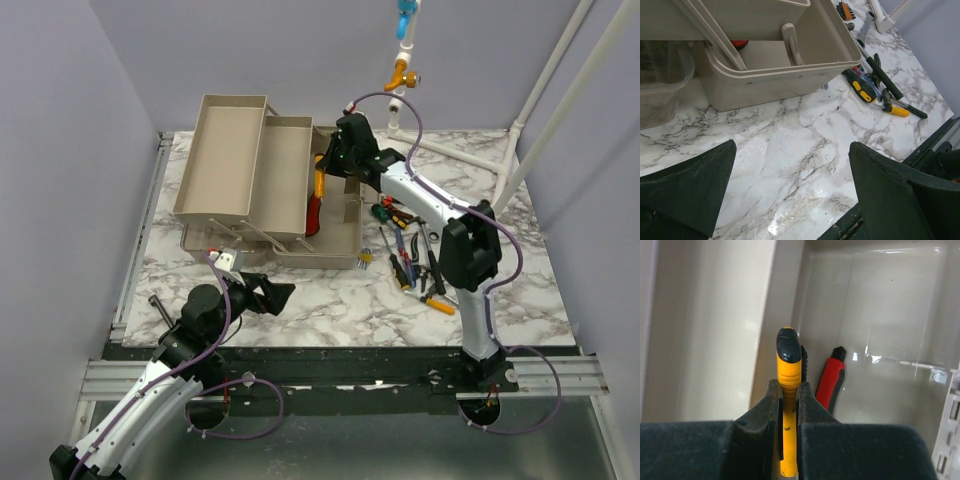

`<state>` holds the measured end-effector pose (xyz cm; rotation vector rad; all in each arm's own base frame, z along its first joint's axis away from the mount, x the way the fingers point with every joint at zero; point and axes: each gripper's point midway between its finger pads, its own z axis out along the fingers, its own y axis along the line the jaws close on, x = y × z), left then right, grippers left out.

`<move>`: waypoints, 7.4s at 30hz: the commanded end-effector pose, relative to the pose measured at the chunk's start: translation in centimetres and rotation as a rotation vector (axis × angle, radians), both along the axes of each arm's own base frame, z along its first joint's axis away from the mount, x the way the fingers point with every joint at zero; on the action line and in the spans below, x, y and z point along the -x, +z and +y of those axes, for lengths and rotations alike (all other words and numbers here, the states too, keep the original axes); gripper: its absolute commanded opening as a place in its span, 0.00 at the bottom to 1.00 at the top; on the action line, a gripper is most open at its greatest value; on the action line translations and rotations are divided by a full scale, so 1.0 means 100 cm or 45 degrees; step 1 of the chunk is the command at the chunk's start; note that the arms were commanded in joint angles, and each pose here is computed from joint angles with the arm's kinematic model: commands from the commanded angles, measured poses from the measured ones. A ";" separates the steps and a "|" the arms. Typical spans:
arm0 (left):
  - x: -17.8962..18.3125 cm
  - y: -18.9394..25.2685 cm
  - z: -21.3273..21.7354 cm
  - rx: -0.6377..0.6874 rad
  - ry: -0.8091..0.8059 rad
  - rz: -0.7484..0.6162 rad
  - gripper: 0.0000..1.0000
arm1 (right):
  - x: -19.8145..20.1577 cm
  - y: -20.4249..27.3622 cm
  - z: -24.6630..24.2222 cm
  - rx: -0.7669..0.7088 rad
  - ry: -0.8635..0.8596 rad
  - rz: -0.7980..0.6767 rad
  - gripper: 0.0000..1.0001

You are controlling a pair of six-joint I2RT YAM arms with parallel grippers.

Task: Pack the tool kit

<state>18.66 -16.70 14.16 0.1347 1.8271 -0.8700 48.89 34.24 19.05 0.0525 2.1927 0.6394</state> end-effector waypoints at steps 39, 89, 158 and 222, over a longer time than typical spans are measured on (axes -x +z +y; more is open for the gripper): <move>0.036 0.012 -0.045 0.011 -0.328 -0.071 0.98 | 0.152 -0.032 -0.177 0.508 -0.234 0.094 0.56; 0.049 0.079 -0.083 0.382 -0.480 0.120 0.99 | 0.220 -0.023 -0.151 0.144 0.104 -0.008 0.01; -0.138 0.216 0.069 -0.698 0.588 0.106 0.00 | 0.243 0.058 -0.134 -0.176 0.230 -0.324 0.74; -0.059 0.228 -0.039 0.153 -0.343 0.074 0.97 | 0.213 -0.171 -0.220 0.493 -0.201 0.601 0.09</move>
